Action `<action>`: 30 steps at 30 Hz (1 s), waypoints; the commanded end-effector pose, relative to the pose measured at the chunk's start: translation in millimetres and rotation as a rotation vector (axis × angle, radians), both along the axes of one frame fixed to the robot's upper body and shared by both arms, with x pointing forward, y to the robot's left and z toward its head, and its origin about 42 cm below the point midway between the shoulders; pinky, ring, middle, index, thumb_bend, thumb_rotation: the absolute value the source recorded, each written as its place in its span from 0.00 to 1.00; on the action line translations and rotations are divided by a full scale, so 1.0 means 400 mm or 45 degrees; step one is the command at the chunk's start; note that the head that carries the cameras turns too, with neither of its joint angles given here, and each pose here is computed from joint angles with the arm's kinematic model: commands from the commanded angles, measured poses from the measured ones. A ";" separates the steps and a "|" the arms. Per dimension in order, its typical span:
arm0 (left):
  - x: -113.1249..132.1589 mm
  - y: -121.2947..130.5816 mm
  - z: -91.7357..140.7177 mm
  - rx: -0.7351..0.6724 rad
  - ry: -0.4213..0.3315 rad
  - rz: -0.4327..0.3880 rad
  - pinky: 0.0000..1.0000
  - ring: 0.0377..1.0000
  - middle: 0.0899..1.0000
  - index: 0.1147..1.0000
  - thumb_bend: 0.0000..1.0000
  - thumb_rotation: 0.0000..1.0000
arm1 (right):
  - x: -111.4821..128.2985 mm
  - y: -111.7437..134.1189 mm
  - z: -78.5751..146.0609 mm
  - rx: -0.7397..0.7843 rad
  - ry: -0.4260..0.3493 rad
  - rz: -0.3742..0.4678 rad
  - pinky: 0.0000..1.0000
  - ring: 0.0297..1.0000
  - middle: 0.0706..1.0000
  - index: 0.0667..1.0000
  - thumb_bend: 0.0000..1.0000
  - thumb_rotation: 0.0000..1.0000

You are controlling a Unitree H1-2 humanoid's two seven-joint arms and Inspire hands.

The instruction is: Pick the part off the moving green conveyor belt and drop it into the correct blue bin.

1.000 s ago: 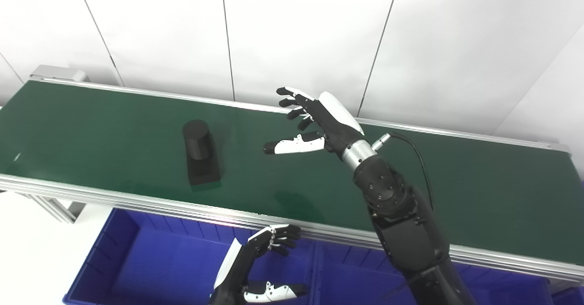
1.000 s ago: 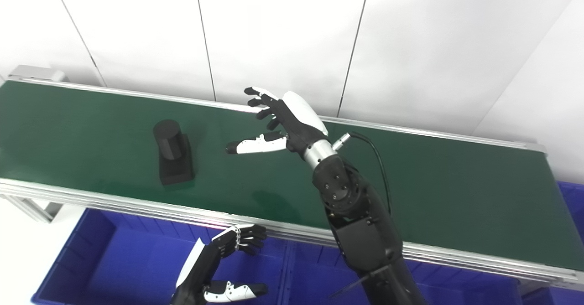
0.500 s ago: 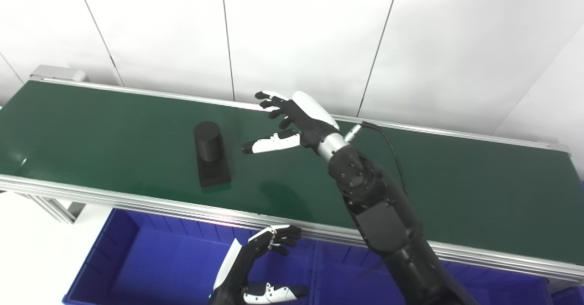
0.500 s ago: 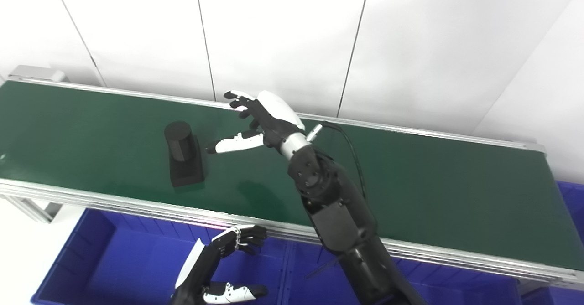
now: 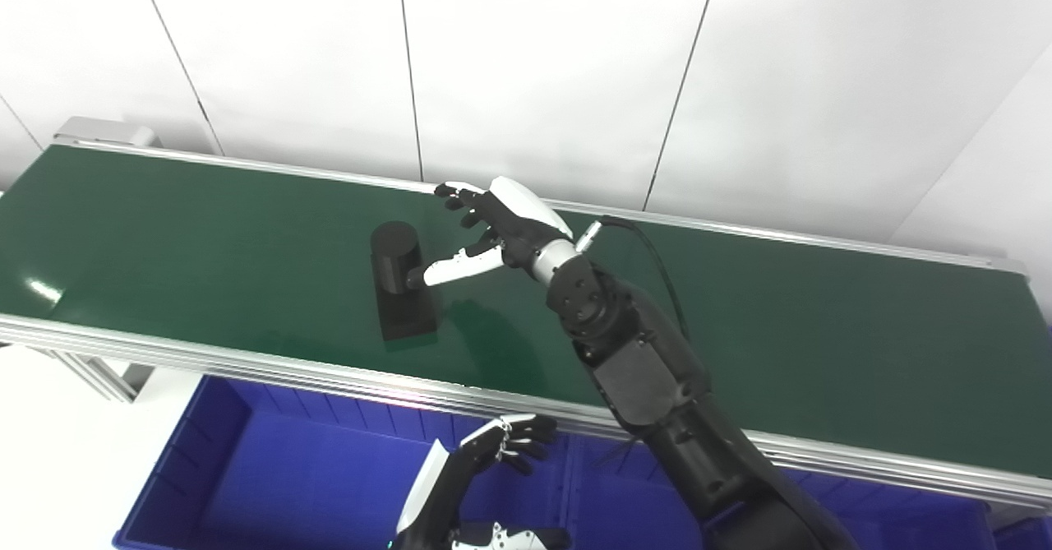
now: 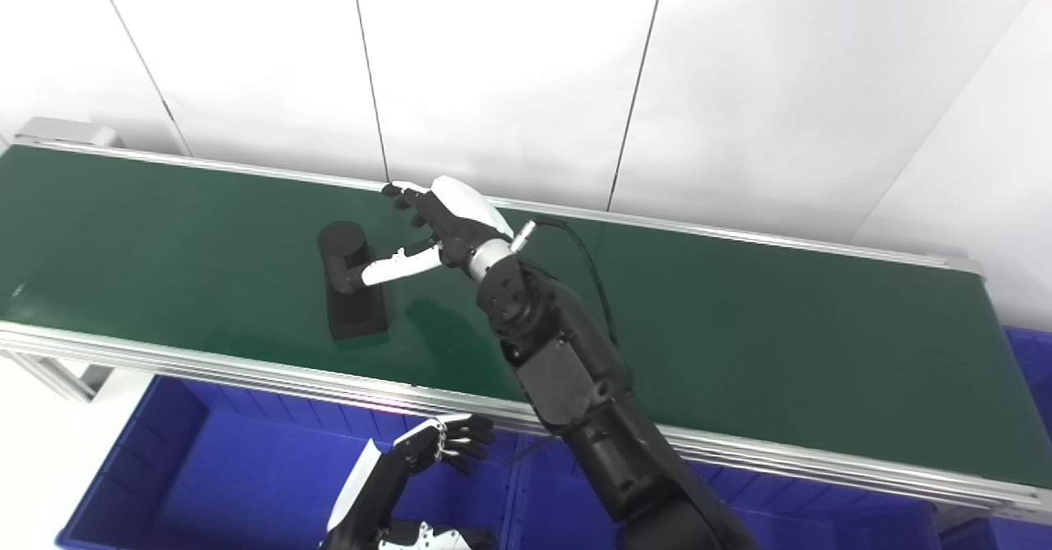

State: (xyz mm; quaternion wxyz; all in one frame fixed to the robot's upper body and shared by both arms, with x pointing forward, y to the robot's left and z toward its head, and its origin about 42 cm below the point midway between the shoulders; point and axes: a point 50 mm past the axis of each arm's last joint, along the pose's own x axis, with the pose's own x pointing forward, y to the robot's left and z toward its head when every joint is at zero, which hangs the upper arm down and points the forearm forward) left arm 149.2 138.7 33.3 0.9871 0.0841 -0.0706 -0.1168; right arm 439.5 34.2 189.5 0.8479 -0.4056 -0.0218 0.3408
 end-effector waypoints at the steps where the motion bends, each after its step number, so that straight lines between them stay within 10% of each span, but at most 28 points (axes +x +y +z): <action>1: -0.002 -0.009 0.027 -0.030 -0.078 -0.009 0.54 0.62 0.68 0.69 0.88 0.43 | 0.010 0.063 0.086 0.072 -0.140 0.078 0.66 0.83 0.89 0.91 0.90 0.44; 22: -0.034 -0.038 0.038 -0.047 -0.102 0.007 0.52 0.61 0.67 0.69 0.90 0.41 | 0.009 0.160 0.010 -0.061 -0.151 -0.005 0.68 0.83 0.90 0.91 0.88 0.39; 30: -0.046 -0.048 0.045 -0.051 -0.113 -0.007 0.53 0.61 0.67 0.69 0.90 0.43 | 0.004 0.146 -0.049 -0.096 -0.148 -0.041 0.51 0.67 0.86 0.87 0.75 0.15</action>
